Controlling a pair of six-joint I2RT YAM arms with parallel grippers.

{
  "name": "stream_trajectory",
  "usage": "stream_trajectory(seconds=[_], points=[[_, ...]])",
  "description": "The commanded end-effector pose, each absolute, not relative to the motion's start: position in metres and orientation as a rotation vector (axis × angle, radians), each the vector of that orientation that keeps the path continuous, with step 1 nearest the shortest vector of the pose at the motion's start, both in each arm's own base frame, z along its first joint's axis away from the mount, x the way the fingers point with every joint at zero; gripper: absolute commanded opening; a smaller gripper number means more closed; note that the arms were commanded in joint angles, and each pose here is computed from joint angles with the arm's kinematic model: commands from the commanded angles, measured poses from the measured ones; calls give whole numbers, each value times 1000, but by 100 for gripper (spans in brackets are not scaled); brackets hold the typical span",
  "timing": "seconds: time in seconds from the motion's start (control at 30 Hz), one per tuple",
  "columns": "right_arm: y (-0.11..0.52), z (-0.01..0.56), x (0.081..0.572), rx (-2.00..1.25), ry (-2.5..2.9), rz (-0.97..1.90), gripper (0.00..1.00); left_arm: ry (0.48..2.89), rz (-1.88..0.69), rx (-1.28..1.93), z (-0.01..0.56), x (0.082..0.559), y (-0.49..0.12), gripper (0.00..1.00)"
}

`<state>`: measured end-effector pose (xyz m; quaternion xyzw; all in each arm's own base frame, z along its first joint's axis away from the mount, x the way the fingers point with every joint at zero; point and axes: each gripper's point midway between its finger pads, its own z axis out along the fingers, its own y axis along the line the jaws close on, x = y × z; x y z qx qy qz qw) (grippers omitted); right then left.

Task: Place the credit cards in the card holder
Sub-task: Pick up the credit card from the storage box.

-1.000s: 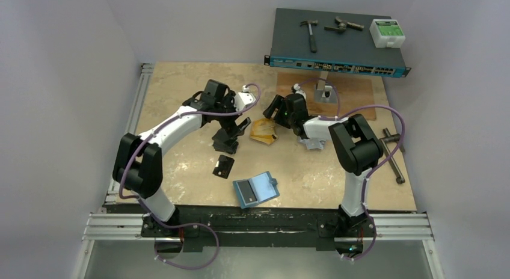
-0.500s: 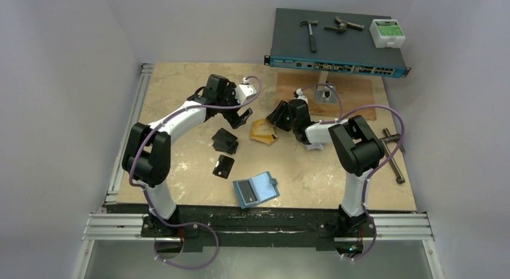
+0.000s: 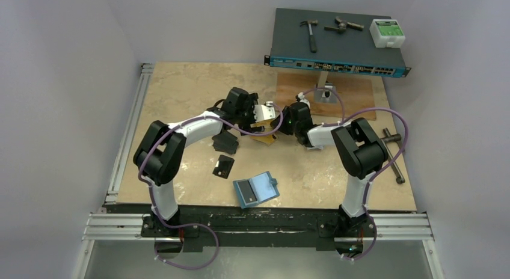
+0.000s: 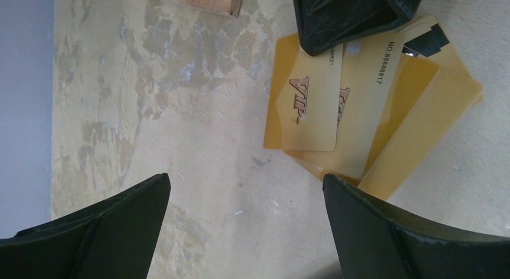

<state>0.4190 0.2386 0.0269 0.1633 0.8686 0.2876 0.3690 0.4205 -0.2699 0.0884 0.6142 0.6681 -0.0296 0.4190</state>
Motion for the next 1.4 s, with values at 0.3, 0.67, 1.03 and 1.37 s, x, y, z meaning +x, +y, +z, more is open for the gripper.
stream_trajectory(seconds=[0.3,0.67,1.03,1.37], points=[[230,19,396,415,2302,697,15,1476,71,1617,93,436,-291,100],[219,48,383,413,2221,714,15,1427,118,1672,84,430,-290,100],[219,72,373,415,2160,784,0,1474,105,1624,90,433,-284,100],[237,117,365,364,2019,1009,0,1583,-39,1486,129,426,-270,100]])
